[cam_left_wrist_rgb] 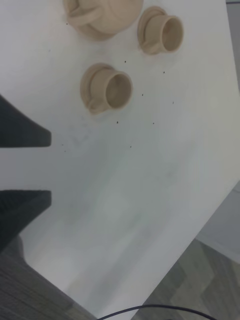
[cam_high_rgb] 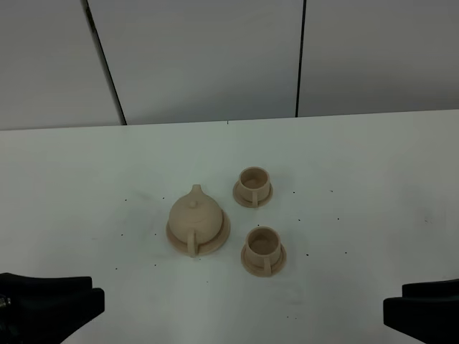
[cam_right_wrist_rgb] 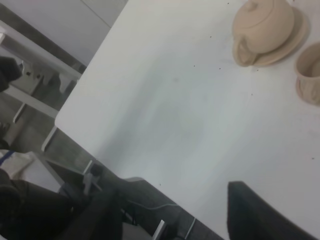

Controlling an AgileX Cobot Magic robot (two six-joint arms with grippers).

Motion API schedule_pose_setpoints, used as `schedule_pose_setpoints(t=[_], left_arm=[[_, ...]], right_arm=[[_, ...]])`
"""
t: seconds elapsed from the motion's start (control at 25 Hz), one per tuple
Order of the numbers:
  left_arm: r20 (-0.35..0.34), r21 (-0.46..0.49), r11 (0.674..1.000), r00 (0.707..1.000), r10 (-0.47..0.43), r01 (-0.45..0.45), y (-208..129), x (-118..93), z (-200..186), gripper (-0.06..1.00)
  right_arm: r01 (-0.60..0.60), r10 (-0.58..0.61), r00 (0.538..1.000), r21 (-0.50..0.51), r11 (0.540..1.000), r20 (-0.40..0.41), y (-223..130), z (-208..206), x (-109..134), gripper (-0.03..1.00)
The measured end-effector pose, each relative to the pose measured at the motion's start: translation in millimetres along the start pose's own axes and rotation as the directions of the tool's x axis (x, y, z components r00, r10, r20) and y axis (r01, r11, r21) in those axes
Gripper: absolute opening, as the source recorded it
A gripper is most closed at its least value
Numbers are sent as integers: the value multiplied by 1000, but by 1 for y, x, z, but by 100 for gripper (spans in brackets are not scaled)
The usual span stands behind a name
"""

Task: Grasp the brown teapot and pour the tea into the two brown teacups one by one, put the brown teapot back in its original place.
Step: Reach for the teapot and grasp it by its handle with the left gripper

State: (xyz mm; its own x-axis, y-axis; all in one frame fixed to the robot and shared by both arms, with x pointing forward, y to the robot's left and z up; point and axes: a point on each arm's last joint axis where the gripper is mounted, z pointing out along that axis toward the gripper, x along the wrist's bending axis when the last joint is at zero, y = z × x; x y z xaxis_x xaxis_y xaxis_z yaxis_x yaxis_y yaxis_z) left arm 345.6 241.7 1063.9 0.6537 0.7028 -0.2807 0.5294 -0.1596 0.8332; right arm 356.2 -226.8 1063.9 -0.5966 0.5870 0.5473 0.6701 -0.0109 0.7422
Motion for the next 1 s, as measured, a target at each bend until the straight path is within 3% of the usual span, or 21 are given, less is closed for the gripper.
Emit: schedule_pose_setpoints(t=[1.0], left_arm=[[-8,-5,1000,1000,0,0,0,1,0,28]], right_arm=[[7,-7,1000,0,1000,0,0,0,0,45]])
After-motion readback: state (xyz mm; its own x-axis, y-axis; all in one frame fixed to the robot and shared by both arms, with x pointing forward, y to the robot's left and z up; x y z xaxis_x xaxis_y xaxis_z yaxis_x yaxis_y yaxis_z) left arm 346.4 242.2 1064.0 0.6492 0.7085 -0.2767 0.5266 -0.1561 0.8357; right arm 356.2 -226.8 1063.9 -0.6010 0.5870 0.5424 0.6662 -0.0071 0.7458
